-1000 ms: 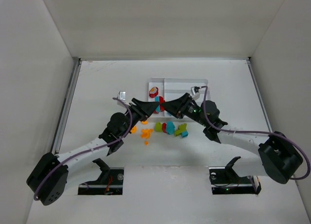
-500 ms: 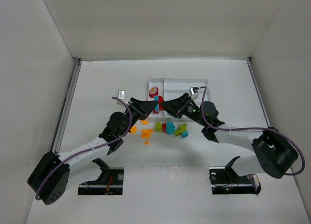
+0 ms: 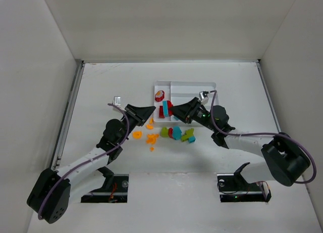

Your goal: Sort the legos into containers by color

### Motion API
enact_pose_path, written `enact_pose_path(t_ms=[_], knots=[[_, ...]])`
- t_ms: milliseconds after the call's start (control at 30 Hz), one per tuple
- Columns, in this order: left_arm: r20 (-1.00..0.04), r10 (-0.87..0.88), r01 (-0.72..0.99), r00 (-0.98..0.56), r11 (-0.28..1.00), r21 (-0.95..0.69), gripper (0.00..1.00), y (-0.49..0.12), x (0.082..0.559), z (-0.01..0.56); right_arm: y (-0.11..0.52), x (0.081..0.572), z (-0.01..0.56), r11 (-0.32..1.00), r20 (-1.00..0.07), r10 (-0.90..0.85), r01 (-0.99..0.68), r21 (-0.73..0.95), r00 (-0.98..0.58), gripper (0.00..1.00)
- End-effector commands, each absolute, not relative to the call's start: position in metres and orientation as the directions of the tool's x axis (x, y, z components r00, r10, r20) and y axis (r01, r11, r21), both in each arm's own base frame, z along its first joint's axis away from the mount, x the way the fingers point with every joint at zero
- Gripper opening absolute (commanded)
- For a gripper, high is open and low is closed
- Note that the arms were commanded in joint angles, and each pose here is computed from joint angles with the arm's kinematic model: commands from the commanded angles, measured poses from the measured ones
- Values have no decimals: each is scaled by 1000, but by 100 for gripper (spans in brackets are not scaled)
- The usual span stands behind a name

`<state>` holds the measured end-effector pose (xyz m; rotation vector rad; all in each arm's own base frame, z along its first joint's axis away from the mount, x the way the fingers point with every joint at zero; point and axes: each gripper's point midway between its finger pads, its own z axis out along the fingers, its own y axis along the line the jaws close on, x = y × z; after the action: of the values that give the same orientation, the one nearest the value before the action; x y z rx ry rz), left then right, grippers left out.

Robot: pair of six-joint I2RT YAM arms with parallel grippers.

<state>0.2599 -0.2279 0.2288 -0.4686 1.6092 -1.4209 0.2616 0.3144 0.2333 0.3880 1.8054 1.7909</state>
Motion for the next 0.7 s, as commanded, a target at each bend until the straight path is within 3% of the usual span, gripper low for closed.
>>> enact_pose_path(t_ms=[0,167,300,400,667], knots=[[-389,-810,314,-439,267,-911,13,-214,267,243,309,271,246,52,-215,608,-232,971,-764,32],[-389,-792,318,-471,259,-912,18,-226,265,241,312,274,255,24,-215,610,-253,967,-763,32],[-380,-793,319,-477,246,-915,42,-227,264,241,313,273,258,17,-216,610,-259,966,-763,32],[-378,-791,348,-481,224,-911,53,-230,261,250,314,274,256,17,-210,608,-252,968,-766,32],[-382,-758,363,-528,205,-909,54,-248,260,253,331,262,267,-32,-197,568,-260,965,-799,32]])
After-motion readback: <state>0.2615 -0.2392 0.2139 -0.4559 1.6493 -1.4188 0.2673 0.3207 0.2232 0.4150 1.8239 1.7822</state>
